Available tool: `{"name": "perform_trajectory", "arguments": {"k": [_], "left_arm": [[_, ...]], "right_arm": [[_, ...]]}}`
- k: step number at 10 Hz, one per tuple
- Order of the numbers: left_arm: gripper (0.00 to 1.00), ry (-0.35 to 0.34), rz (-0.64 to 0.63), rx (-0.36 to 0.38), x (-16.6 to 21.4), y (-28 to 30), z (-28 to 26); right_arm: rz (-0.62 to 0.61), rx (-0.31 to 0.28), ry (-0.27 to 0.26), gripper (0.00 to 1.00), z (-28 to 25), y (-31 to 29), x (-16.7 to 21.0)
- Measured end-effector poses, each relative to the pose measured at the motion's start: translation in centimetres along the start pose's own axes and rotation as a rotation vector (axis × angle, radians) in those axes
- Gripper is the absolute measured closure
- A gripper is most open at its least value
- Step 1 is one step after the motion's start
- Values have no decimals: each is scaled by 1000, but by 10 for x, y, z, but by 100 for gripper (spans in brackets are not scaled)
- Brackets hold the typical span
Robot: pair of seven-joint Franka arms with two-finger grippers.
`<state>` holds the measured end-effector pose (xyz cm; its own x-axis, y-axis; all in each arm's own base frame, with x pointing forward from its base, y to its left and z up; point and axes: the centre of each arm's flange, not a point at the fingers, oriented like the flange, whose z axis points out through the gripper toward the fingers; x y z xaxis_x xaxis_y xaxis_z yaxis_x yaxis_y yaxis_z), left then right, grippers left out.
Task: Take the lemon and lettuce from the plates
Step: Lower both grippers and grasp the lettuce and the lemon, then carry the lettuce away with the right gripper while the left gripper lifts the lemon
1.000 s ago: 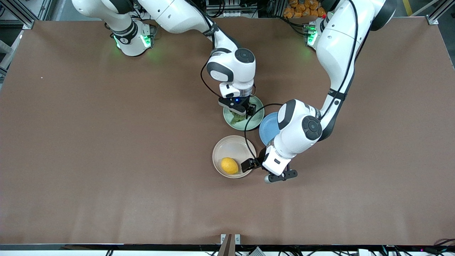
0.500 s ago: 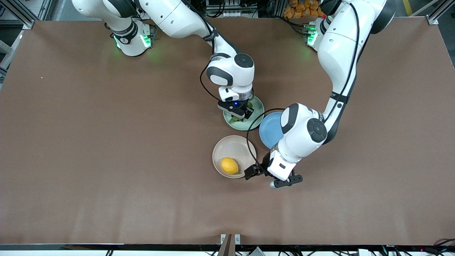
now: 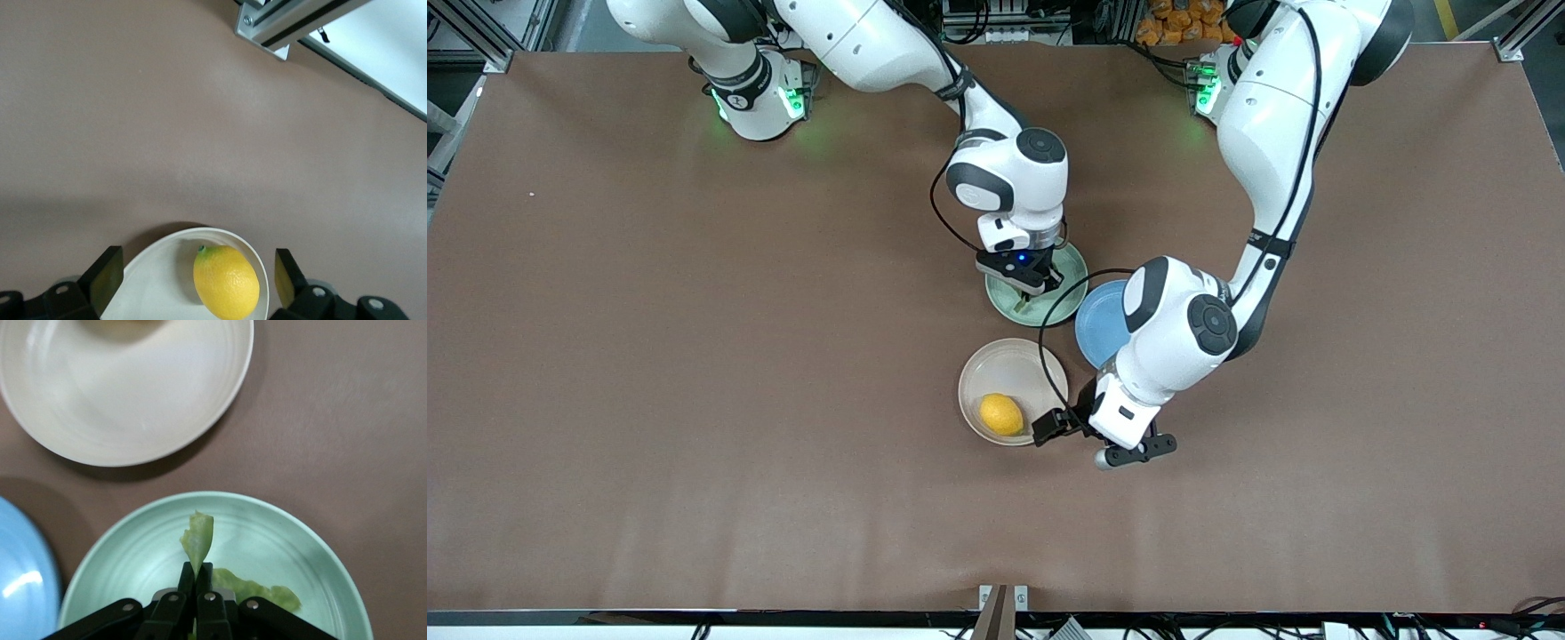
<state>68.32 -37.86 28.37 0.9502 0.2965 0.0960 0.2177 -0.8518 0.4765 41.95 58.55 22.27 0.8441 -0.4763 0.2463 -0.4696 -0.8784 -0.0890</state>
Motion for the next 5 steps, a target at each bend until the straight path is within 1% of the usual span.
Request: {"name": "perform_trajectory", "arguments": {"k": [2,3,4,5], "left_arm": [[0,-24,-27,8,-15,4,17],[0,-27,-43,6,-25,8,26],[0,-20,-54,-1,-35,13,36],[0,-17,-58,-6,-43,16,45]], "right_arm": [[-70,-6,15,96,-59,-6,12],[-100,-4,2,96,-95,-5,24],[-133,-7,-39,96,-131,1,45],[-176,-15,-86,96,-170,13,76]]}}
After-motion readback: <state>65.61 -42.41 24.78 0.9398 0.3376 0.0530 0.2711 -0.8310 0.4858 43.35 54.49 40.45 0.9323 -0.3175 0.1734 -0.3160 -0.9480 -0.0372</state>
